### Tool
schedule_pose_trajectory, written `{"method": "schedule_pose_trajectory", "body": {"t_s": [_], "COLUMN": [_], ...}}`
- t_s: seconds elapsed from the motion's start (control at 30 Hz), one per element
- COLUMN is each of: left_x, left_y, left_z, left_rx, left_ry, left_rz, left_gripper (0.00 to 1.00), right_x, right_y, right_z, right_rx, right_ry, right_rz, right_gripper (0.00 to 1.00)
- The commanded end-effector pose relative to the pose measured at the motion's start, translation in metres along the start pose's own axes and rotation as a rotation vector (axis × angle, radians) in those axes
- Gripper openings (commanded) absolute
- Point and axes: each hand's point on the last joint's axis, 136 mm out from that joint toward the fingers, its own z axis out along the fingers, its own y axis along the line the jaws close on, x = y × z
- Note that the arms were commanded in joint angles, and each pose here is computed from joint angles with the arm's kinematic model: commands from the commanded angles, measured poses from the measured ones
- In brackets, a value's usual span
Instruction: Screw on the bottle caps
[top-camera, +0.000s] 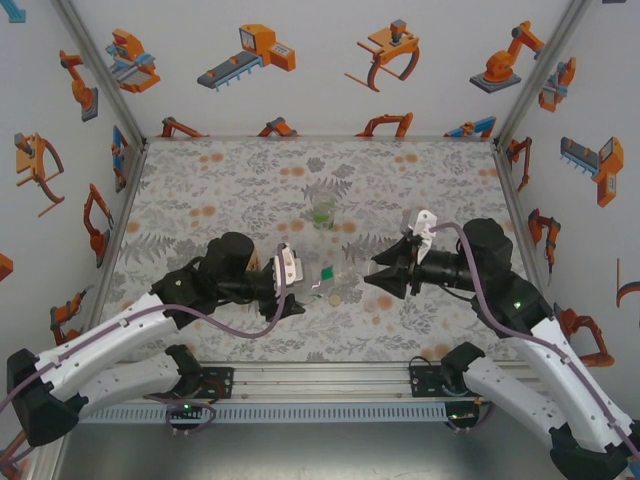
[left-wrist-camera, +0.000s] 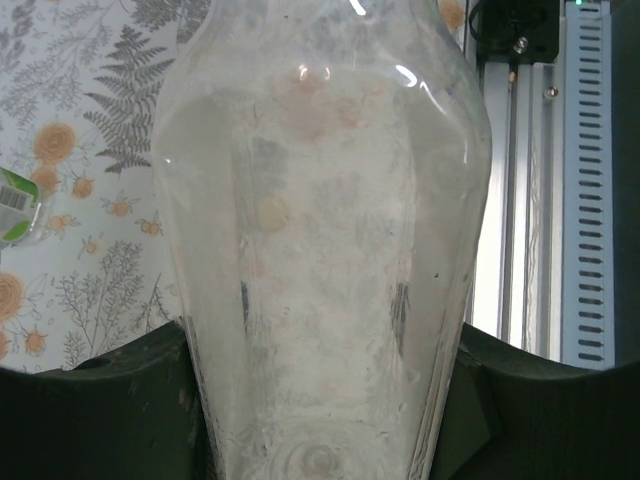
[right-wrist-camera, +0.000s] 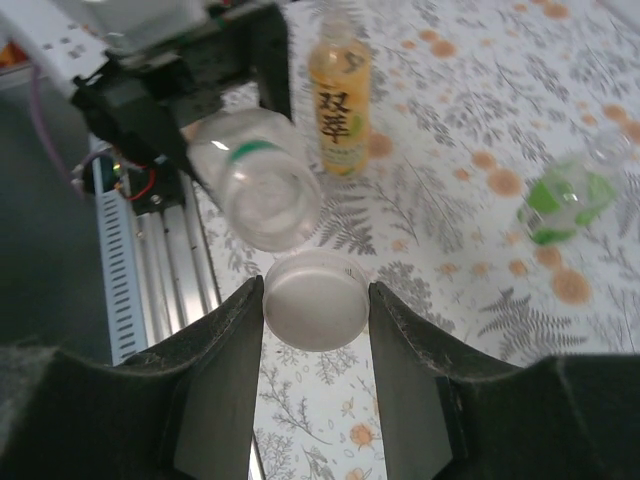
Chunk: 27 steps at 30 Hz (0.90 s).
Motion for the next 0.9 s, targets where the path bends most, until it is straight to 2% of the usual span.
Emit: {"method": "schedule_pose_trajectory", "body": {"t_s": [0.0, 0.17, 0.3, 0.87], "left_x": [-0.012, -0.011, -0.014, -0.027], "left_y": [-0.012, -0.027, -0.032, -0.035], "left_z": [-0.004, -0.003, -0.002, 0.004], "left_rx": [0.066, 0.136, 0.156, 0.181], "left_ry": [-0.012, 0.013, 0.022, 0.005], "left_rz": [0.062, 0.12, 0.137, 0.175], "left_gripper": [0.11, 0.1, 0.1, 0.1], "right_x": [-0.027, -0.028, -0.022, 0.0], "right_y": [0.036, 0.055, 0.06, 0.059], "right_z": [-0.012, -0.018, -0.02, -0.009], "right_rx": [-0.172, -0.27, -0.29, -0.351], "right_ry": [-0.09, -0.118, -0.127, -0.084], "right_rz": [-0.149, -0.254, -0.327, -0.283], "right_gripper": [0.14, 0.13, 0.13, 0.13]}}
